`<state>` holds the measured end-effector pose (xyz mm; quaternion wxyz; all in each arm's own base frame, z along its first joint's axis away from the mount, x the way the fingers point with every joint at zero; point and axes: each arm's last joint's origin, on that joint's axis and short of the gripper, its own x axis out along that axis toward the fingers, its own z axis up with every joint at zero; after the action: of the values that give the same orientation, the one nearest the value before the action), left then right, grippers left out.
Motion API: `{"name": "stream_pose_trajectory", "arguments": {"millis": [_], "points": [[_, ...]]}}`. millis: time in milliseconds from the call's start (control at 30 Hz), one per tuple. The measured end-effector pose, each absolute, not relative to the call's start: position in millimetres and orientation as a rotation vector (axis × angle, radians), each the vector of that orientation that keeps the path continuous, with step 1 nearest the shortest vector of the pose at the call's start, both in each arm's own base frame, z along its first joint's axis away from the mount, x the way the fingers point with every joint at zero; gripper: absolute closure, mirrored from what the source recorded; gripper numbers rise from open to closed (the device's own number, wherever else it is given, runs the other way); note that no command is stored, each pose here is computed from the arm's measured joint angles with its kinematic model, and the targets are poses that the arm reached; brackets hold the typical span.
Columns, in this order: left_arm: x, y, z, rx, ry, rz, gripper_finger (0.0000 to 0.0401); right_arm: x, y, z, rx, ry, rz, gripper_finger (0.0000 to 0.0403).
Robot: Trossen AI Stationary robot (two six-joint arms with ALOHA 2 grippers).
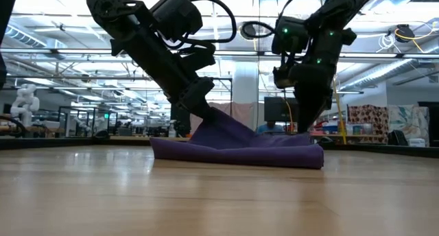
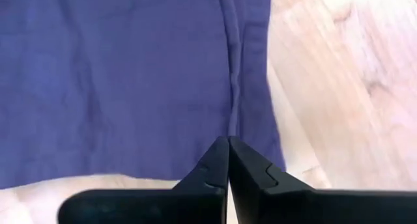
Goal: Roll towel
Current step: Roll the purple towel
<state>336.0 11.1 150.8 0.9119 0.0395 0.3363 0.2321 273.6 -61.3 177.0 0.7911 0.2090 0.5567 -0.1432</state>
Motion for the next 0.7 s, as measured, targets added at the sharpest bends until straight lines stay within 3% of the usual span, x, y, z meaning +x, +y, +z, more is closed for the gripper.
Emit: {"name": "stream_pose_trajectory", "arguments": {"millis": [500, 700], "points": [[337.7, 11.1, 152.9, 0.073, 0.665, 0.48, 0.0386, 271.4, -60.6, 171.4, 0.418, 1.246, -0.386, 0.0396], [337.7, 11.1, 152.9, 0.073, 0.665, 0.479, 0.0386, 271.8, -61.8, 162.9, 0.473, 1.233, -0.37, 0.0344]]}}
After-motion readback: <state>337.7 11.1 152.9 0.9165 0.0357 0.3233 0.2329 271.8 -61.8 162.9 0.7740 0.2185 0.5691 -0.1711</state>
